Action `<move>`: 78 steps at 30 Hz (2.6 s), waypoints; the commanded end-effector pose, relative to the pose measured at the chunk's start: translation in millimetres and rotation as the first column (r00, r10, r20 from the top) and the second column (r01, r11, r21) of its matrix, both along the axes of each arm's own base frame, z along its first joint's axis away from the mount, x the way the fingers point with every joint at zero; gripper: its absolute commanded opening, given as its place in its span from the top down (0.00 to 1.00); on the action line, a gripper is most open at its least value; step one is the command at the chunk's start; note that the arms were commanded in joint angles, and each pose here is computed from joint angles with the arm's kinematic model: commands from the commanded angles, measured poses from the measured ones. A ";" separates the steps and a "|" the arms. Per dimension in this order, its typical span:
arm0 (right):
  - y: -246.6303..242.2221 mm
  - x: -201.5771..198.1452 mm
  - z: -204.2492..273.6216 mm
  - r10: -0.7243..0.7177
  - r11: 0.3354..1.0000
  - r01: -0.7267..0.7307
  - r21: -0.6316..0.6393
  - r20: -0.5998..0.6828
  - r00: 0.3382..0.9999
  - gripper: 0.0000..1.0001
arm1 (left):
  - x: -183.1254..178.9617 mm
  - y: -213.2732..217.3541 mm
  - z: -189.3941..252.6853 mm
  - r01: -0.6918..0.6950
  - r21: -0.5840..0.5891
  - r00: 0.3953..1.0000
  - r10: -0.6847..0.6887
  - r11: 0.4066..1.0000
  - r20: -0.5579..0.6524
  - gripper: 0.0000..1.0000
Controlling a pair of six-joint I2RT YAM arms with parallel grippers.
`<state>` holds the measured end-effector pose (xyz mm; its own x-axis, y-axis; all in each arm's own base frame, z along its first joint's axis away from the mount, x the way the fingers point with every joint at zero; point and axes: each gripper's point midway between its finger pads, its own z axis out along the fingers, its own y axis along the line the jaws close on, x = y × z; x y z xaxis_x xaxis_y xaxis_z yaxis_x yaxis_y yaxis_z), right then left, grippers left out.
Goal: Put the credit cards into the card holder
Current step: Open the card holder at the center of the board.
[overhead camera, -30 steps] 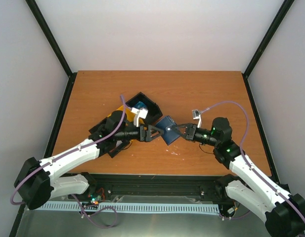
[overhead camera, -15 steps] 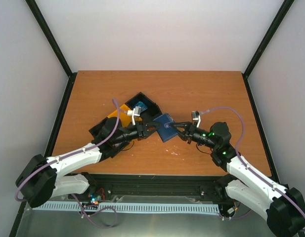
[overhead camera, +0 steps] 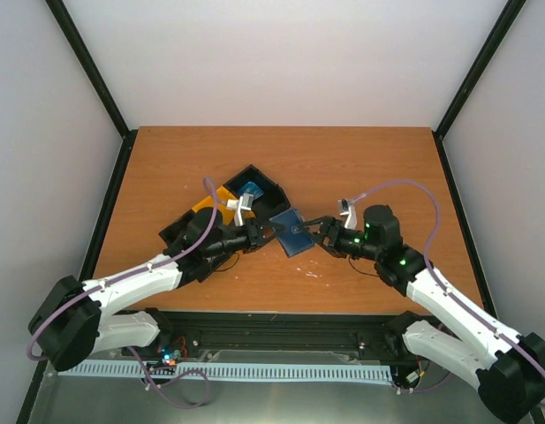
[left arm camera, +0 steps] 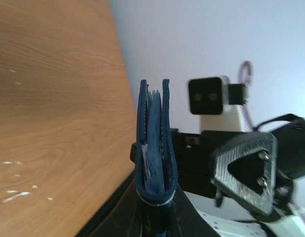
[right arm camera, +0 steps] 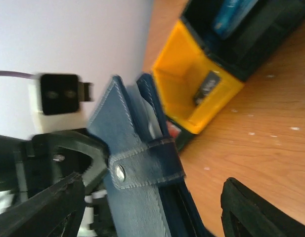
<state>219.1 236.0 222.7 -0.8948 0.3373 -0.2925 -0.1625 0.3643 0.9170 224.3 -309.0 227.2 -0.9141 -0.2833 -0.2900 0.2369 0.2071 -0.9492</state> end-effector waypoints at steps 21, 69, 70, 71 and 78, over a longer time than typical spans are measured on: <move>11.0 31.0 -81.9 -0.047 0.590 0.067 -0.805 0.048 0.998 0.42 | 17.7 1.8 -44.2 0.016 0.368 0.992 -0.061 0.930 0.109 0.99; 4.4 25.1 -85.6 0.007 0.731 -0.006 -0.683 -0.001 1.000 0.73 | 4.0 -6.1 -28.0 0.115 0.396 0.939 -0.230 0.911 0.256 0.99; 8.3 24.8 -81.1 0.024 0.745 -0.012 -0.666 0.009 1.000 0.73 | 3.5 -5.9 -28.5 0.116 0.396 0.939 -0.231 0.911 0.255 0.99; 11.1 24.6 -78.3 0.035 0.755 -0.018 -0.655 0.013 0.999 0.74 | 3.4 -5.9 -28.3 0.117 0.396 0.939 -0.231 0.911 0.255 0.99; 17.4 19.8 -73.2 0.069 0.793 -0.049 -0.608 0.009 0.998 0.97 | 4.7 -5.4 -28.8 0.109 0.397 0.942 -0.222 0.911 0.250 0.99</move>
